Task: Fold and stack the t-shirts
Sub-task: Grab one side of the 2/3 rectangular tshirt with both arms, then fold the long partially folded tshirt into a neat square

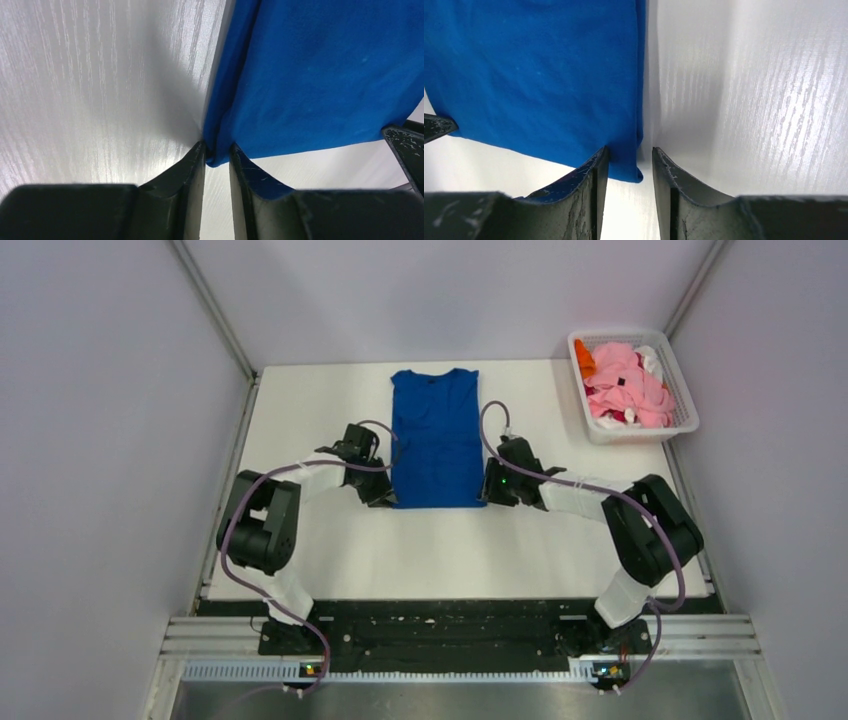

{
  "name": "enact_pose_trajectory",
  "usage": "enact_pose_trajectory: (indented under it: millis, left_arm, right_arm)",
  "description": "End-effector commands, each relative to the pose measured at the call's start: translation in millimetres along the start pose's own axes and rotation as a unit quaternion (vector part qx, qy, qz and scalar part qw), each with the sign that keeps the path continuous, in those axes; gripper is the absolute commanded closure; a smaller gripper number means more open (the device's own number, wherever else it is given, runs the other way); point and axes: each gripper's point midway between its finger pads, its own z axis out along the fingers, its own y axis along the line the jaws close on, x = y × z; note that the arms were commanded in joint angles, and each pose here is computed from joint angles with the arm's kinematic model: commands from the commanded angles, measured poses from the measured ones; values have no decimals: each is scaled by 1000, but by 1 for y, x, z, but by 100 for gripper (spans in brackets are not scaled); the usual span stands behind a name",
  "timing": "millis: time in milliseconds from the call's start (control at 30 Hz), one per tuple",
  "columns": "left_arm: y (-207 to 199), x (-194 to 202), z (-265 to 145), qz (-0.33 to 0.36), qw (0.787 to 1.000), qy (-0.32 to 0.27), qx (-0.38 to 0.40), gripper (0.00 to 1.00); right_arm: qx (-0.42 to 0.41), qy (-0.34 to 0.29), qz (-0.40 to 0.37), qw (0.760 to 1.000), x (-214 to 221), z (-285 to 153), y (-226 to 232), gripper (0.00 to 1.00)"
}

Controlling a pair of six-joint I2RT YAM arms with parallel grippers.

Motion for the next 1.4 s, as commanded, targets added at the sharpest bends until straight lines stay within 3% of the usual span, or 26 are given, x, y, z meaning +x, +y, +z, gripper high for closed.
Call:
enact_pose_trajectory:
  millis: [0, 100, 167, 200, 367, 533, 567, 633, 700, 833, 967, 1200, 1367]
  left_arm:
    - [-4, -2, 8, 5, 1000, 2, 2, 72]
    - [-4, 0, 9, 5, 1000, 6, 3, 81]
    - [-5, 1, 9, 5, 1000, 7, 3, 98]
    - [-4, 1, 9, 5, 1000, 7, 2, 100]
    - [-2, 0, 5, 8, 1000, -12, 2, 100]
    - [0, 6, 2, 10, 1000, -15, 7, 100]
    - [-1, 6, 2, 9, 1000, -16, 10, 100]
    - [-1, 9, 0, 6, 1000, -16, 14, 100]
    - [-4, 10, -6, 9, 999, -27, 25, 100]
    - [-4, 17, -36, 22, 997, -63, 34, 100]
    - [2, 41, -72, 35, 995, -76, 45, 100]
    - [-6, 71, -157, 52, 981, -151, 107, 100]
    - [-20, 64, -220, 60, 954, -244, 164, 100]
  right_arm:
    - [-10, 15, -6, 1000, 12, 6, 7, 64]
    - [-16, 20, -10, 1000, 16, 5, 10, 67]
    - [-15, 25, -13, 999, 20, 4, 10, 68]
    - [-13, 26, -13, 999, 21, 3, 9, 68]
    - [-8, 26, -10, 1000, 27, 0, 4, 68]
    - [-13, 29, -10, 999, 30, 3, 4, 76]
    - [-16, 30, -9, 999, 31, 4, 6, 80]
    - [-18, 28, -7, 999, 31, 4, 7, 100]
    - [-27, 25, -12, 999, 29, -2, 11, 100]
    - [-39, 38, -35, 998, 38, -31, 16, 100]
    - [-104, 62, -42, 992, 57, -73, 31, 100]
    - [-271, 119, -62, 953, 80, -163, 81, 100]
    - [-358, 85, -74, 927, 63, -218, 112, 100]
